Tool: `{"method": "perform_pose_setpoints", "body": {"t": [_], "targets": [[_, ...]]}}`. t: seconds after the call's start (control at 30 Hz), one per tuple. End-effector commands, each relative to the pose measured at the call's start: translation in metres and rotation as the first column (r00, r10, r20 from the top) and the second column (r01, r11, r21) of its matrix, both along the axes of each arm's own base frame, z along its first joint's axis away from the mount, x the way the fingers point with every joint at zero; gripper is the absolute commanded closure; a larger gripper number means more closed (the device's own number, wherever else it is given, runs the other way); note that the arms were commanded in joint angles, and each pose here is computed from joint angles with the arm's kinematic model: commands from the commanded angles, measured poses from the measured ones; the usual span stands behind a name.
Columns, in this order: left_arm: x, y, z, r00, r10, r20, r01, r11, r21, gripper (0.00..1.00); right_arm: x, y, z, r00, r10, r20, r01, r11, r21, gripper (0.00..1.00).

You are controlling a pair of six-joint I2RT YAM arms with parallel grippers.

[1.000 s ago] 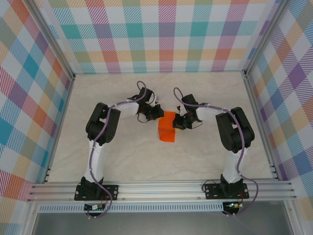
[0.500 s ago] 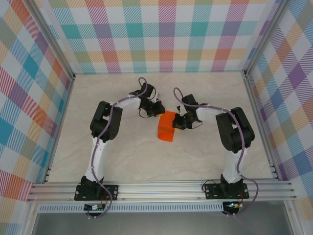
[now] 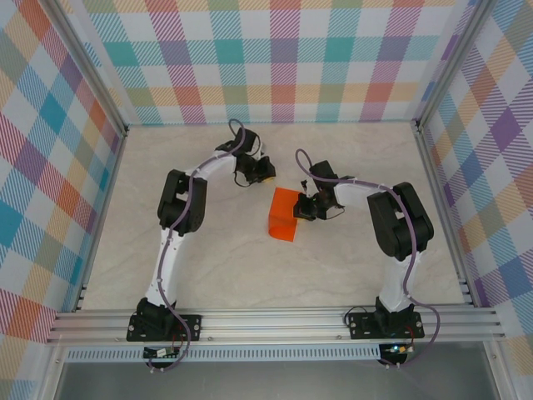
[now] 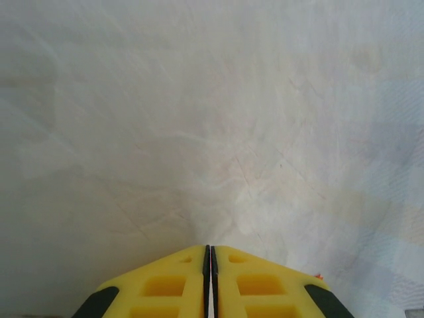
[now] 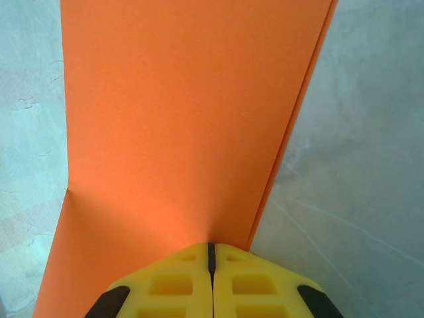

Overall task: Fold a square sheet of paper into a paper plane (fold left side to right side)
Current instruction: First fold the square sheet of paper in half at the center of the table, then hold the square sheet of paper at the center of the table.

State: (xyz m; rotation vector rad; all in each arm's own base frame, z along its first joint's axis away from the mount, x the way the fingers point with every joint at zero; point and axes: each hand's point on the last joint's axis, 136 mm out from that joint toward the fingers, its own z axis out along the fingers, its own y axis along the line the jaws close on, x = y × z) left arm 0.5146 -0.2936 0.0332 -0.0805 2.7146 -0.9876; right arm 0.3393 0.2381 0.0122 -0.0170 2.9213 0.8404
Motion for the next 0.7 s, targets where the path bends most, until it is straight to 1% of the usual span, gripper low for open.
{"method": "perform_pose_setpoints", "body": {"t": [0.0, 0.07, 0.13, 0.2, 0.23, 0.33, 0.43, 0.67], "targets": [[0.001, 0.015, 0.047, 0.997, 0.006, 0.082, -0.006, 1.0, 0.002, 0.87, -0.058, -0.033, -0.054, 0.975, -0.013, -0.221, -0.027, 0.984, -0.178, 0.94], [-0.009, 0.02, 0.074, 0.99, 0.01, 0.141, -0.009, 1.0, -0.012, 0.87, -0.057, -0.032, -0.053, 0.976, -0.014, -0.219, -0.026, 0.984, -0.177, 0.94], [-0.029, 0.023, 0.09, 0.986, 0.012, 0.164, -0.005, 0.999, -0.041, 0.87, -0.056, -0.032, -0.052, 0.976, -0.013, -0.216, -0.026, 0.984, -0.178, 0.94], [-0.052, 0.022, 0.094, 0.988, -0.002, 0.155, 0.013, 0.997, -0.07, 0.87, -0.055, -0.032, -0.052, 0.977, -0.014, -0.212, -0.025, 0.983, -0.179, 0.94], [-0.061, 0.018, 0.098, 0.984, -0.014, 0.176, 0.03, 0.995, -0.091, 0.87, -0.054, -0.032, -0.052, 0.978, -0.014, -0.21, -0.025, 0.983, -0.18, 0.94], [-0.092, 0.002, 0.086, 0.987, -0.057, 0.15, 0.076, 0.99, -0.122, 0.87, -0.054, -0.031, -0.051, 0.978, -0.014, -0.208, -0.025, 0.983, -0.18, 0.94], [-0.111, -0.015, 0.065, 0.99, -0.088, 0.109, 0.102, 0.986, -0.131, 0.88, -0.053, -0.032, -0.052, 0.978, -0.016, -0.207, -0.022, 0.983, -0.183, 0.94], [-0.124, -0.034, 0.024, 0.991, -0.13, 0.043, 0.134, 0.986, -0.101, 0.88, -0.051, -0.029, -0.049, 0.979, -0.013, -0.203, -0.024, 0.983, -0.182, 0.94]]}}
